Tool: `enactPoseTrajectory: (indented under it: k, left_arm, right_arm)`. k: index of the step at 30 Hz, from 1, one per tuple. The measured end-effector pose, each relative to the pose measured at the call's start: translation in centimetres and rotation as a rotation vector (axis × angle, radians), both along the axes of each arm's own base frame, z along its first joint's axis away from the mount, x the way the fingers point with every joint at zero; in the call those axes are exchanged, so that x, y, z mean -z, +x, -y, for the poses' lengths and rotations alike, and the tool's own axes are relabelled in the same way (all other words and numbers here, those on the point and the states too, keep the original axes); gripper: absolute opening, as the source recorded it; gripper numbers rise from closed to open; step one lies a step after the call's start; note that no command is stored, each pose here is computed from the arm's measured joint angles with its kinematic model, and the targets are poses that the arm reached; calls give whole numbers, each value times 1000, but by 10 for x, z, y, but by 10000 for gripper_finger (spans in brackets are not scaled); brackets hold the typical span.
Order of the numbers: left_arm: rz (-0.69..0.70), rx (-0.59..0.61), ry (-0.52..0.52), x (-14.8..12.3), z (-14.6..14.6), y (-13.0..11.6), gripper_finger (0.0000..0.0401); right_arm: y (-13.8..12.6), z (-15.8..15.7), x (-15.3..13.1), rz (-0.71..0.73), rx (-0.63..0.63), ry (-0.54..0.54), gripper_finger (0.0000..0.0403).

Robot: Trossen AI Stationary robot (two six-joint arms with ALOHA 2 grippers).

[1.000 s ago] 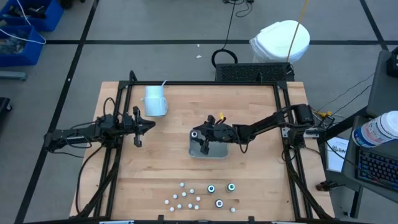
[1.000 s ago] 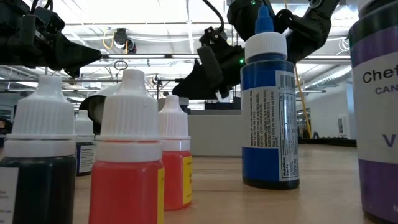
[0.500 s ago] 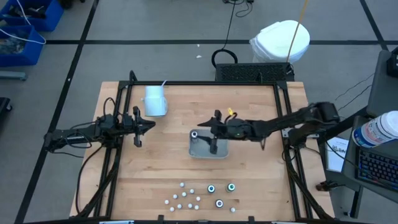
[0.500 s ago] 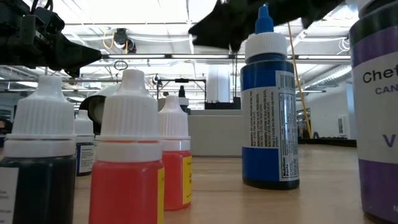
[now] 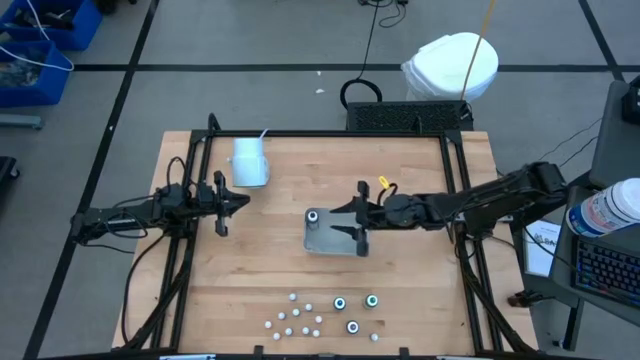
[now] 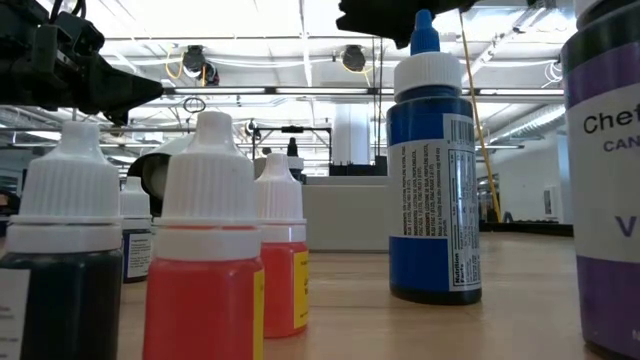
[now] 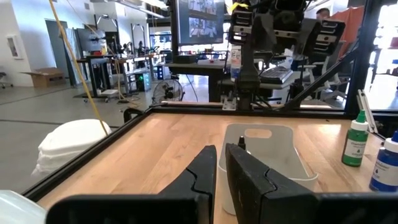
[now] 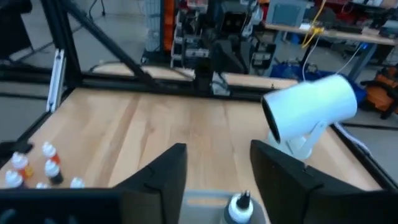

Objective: Pick & Place food coloring
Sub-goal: Put the large blue food coloring bottle into the white container

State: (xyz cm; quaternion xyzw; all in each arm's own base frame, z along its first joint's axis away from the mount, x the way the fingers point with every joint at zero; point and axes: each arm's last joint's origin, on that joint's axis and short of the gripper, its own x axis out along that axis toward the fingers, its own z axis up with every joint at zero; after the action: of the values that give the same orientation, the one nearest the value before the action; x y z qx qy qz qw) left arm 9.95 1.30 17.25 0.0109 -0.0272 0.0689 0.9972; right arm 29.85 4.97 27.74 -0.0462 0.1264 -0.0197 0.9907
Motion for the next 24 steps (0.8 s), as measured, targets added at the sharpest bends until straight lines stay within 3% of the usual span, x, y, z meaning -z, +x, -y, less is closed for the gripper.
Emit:
enactPoseTrajectory:
  k: [12,24]
  left_arm:
    - [-2,0,0,0,0,0,42]
    - [-6,0,-1,1,0,0,42]
  right_arm:
    - [-28,-14,-11,70,-77,-21,8]
    - [-104,5,37,250,-24,65,2]
